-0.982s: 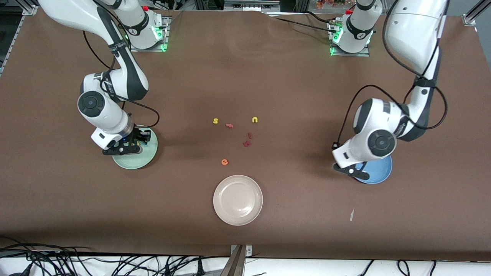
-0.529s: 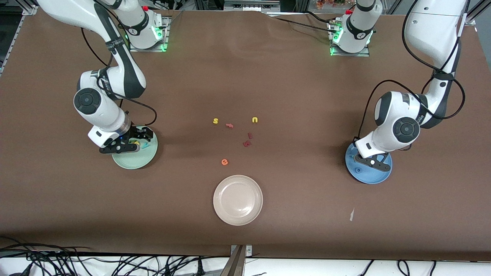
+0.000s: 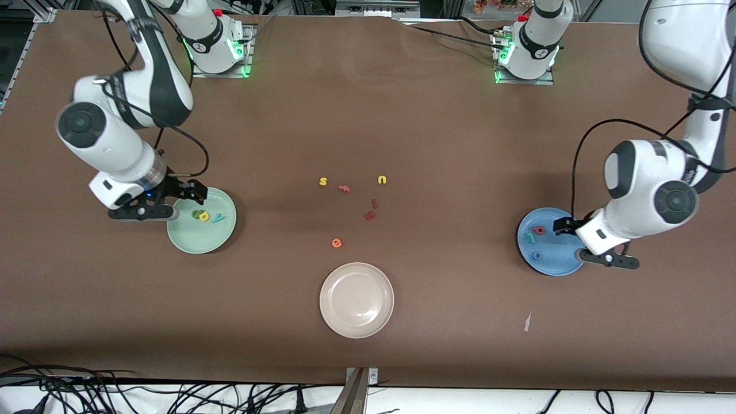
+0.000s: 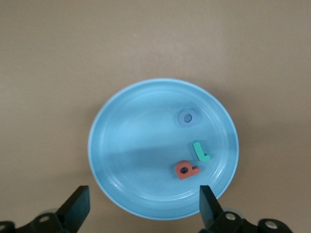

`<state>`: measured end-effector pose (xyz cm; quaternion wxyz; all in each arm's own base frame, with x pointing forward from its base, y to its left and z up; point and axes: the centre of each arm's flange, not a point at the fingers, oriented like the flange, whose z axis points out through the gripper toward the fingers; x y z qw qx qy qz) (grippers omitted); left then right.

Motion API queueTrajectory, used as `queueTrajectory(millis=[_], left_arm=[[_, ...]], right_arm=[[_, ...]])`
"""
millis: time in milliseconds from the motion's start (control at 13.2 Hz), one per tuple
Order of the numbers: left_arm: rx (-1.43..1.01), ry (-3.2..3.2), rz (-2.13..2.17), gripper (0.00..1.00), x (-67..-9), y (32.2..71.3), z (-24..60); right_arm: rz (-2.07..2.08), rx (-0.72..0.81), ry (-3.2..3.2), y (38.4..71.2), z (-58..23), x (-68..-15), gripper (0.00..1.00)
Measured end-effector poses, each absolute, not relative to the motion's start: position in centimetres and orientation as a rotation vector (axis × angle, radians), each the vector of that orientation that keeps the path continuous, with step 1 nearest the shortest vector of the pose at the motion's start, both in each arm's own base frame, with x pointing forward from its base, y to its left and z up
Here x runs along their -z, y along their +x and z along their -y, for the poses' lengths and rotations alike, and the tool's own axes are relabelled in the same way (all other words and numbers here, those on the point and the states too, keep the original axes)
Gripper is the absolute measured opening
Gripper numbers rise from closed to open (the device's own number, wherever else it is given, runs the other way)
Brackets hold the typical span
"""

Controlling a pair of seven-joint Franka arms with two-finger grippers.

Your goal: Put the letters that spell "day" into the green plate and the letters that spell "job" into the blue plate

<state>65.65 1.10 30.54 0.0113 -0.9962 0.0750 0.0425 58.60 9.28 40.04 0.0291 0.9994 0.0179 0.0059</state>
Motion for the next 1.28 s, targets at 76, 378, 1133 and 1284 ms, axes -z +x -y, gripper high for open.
queueTrajectory(millis=[76, 378, 1133, 1284], left_arm=[[-0.114, -3.118, -0.214, 1.0, -32.0, 66.2, -1.5], [-0.064, -3.138, -0.123, 1.0, -37.0, 66.2, -4.7], [-0.058, -3.14, 0.103, 1.0, -52.3, 60.4, -0.4], [-0.035, -3.169, 0.124, 1.0, -56.9, 58.5, 0.0]], right_arm=[[-0.035, 0.006, 3.099, 58.4, -9.3, -42.7, 1.0], [0.005, 0.031, 3.127, 57.3, -8.7, -53.4, 1.0], [-0.033, -0.01, 3.134, 57.2, -5.1, -57.1, 1.0], [-0.039, -0.031, 3.135, 57.3, -5.2, -57.9, 1.0]])
